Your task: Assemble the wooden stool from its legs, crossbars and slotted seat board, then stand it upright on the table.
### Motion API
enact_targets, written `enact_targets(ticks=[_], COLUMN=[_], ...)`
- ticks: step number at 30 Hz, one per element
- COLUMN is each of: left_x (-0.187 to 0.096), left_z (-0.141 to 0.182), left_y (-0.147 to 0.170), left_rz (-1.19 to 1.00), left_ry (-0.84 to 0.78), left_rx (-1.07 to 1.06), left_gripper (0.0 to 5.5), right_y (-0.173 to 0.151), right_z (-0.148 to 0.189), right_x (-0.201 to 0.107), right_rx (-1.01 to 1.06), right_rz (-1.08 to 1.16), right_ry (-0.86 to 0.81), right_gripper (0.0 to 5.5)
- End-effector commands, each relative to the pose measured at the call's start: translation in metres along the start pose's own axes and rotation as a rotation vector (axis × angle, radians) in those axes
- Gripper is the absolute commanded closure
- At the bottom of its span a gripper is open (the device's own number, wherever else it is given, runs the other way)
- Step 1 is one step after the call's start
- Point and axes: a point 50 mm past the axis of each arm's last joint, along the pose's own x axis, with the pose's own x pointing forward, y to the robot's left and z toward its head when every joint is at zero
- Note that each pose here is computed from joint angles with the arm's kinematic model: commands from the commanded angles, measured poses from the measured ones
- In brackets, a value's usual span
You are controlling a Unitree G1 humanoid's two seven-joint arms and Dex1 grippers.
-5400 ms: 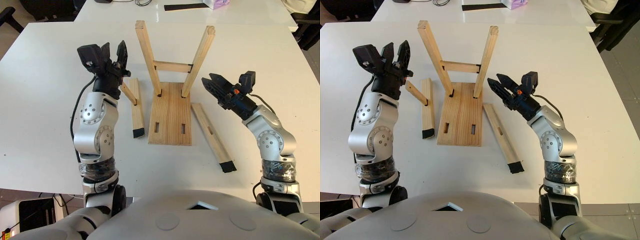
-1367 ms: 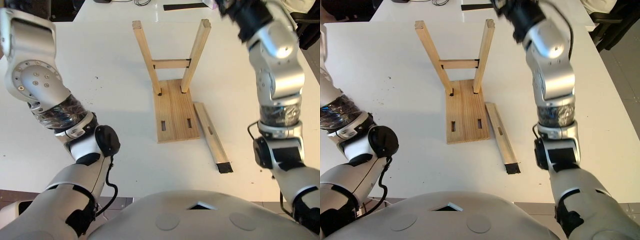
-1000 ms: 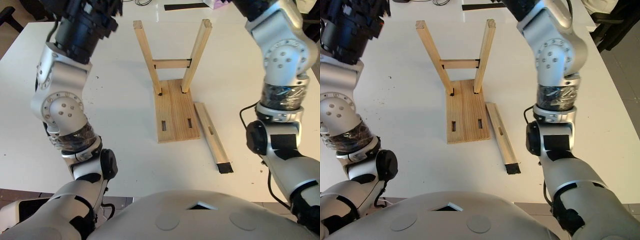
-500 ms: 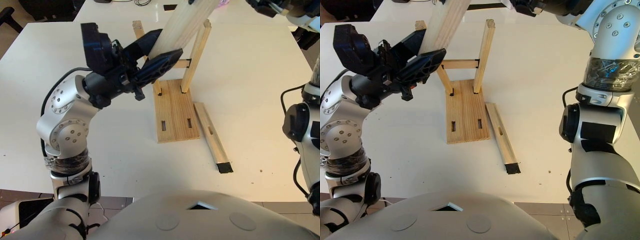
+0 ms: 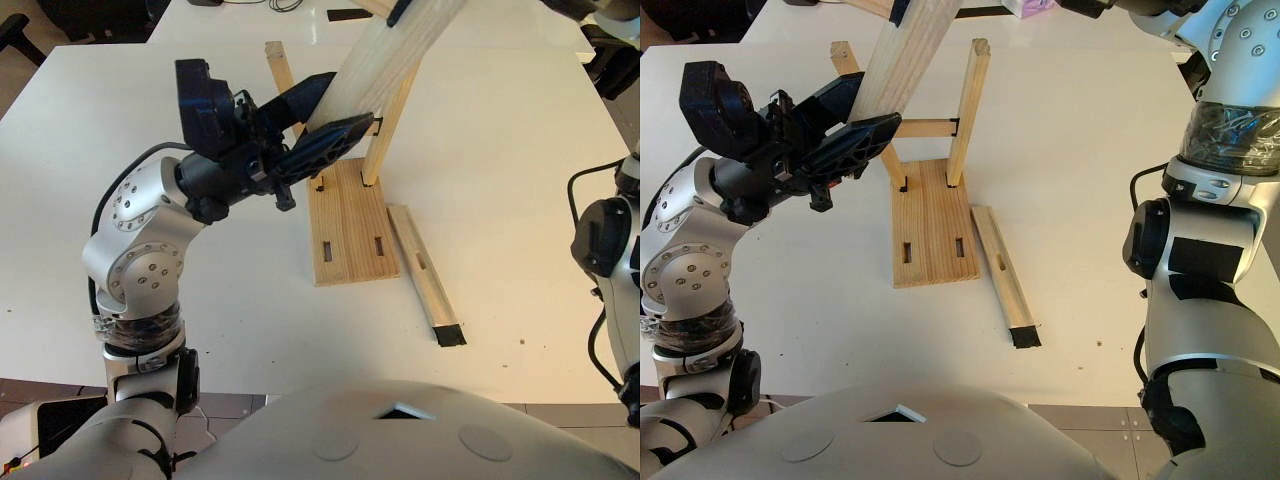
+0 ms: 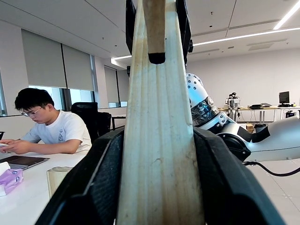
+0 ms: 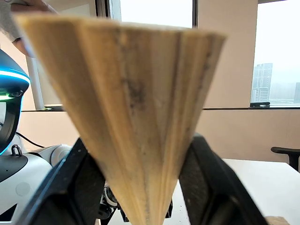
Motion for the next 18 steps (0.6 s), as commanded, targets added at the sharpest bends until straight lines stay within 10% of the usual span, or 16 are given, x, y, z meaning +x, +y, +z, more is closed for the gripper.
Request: enact_targets(ticks=[1,18], left_x=[0.000,-0.059], left_z=[-0.003,-0.046], left_y=[-0.001,0.020], left_rz=[-0.016,0.374], left_ry=[0.032,0.177], left_rx=[-0.017,-0.155], left_gripper=[3.46,2.24], right_y=[0.001,0.003], right_z=[0.001,-0.068], right_x=[0.003,-0.041], right_rx=[-0.028,-0.130], right_rz=[-0.025,-0.357], right_ry=[-0.017,0.198], right_gripper=[3.44,3.44])
